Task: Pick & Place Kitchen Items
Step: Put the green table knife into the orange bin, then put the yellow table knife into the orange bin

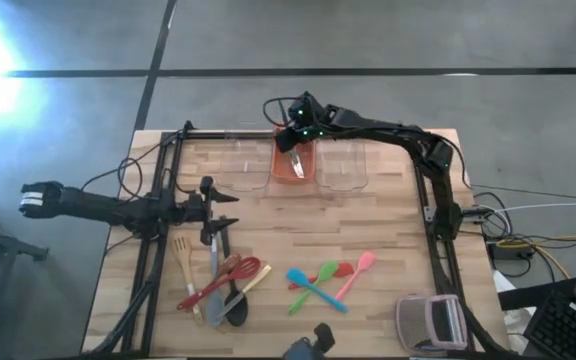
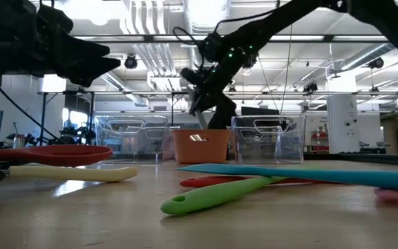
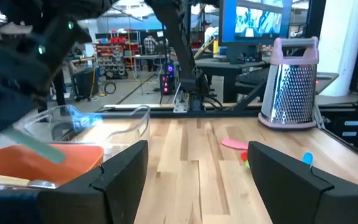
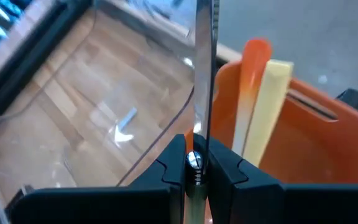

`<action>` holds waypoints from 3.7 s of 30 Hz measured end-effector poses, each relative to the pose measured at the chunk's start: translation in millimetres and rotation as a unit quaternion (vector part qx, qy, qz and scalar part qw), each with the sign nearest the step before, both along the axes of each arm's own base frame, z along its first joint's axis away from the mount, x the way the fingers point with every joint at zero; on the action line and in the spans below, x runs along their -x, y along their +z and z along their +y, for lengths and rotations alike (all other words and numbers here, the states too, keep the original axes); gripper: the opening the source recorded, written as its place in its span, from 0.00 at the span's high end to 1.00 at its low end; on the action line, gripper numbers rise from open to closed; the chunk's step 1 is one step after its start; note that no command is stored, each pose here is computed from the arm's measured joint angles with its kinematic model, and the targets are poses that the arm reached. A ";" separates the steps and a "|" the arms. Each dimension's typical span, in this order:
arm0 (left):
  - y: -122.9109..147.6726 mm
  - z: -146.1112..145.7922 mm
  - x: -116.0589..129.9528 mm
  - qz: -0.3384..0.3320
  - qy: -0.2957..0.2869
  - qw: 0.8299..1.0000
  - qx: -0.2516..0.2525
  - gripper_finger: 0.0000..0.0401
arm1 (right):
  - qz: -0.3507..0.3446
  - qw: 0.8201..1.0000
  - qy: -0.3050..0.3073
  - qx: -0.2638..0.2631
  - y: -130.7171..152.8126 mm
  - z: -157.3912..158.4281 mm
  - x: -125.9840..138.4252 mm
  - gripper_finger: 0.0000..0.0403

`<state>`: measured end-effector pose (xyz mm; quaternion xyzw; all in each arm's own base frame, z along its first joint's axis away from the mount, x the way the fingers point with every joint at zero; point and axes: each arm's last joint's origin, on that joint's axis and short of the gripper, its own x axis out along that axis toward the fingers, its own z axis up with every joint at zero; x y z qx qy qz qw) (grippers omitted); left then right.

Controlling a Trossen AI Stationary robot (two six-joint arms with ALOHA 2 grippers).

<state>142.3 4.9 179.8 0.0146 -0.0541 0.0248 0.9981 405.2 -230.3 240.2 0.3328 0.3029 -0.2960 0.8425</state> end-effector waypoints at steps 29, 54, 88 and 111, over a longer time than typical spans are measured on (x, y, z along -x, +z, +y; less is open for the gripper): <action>2.8 0.2 3.2 -0.007 0.005 1.000 0.005 0.31 | 0.103 0.990 -0.059 -0.075 -33.2 7.2 -8.1 0.94; 8.1 0.2 4.8 -0.024 0.004 1.000 0.007 0.31 | 0.120 0.987 -0.077 -0.074 -45.0 2.7 -0.9 0.77; 14.0 -0.7 1.5 -0.010 -0.017 0.998 0.057 0.31 | 0.167 0.985 0.053 0.001 100.1 93.7 26.2 0.87; 113.2 -22.1 -23.2 0.233 -0.035 0.959 0.157 0.31 | 0.105 0.986 0.102 0.082 65.9 193.9 134.4 0.98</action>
